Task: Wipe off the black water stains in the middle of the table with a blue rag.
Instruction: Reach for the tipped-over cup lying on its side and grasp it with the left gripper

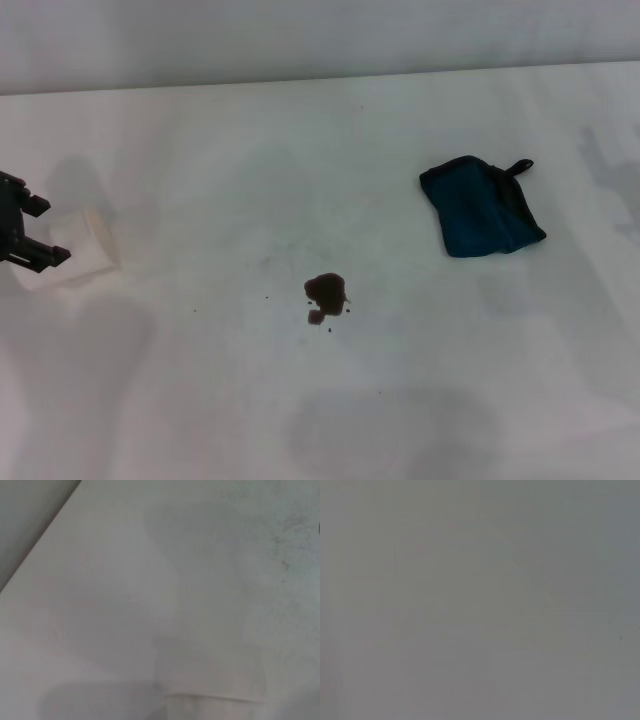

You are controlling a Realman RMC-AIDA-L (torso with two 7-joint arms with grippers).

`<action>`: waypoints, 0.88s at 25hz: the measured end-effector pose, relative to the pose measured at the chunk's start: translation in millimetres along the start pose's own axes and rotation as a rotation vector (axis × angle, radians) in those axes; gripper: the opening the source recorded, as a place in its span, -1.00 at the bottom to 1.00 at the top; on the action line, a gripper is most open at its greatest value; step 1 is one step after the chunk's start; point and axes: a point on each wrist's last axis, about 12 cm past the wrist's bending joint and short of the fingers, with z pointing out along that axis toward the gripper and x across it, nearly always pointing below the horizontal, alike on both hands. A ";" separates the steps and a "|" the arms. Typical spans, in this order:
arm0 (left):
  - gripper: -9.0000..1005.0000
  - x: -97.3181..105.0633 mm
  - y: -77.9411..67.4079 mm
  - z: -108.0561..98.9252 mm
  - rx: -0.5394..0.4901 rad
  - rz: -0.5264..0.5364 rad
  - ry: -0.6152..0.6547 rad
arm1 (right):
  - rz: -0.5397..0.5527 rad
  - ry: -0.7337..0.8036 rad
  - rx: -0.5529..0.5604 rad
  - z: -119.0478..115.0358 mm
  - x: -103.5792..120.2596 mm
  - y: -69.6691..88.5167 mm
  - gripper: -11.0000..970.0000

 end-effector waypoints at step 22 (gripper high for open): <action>0.46 11.0 -7.0 40.4 -0.014 -0.021 0.027 | 0.013 0.004 0.007 -3.0 0.5 -1.6 0.74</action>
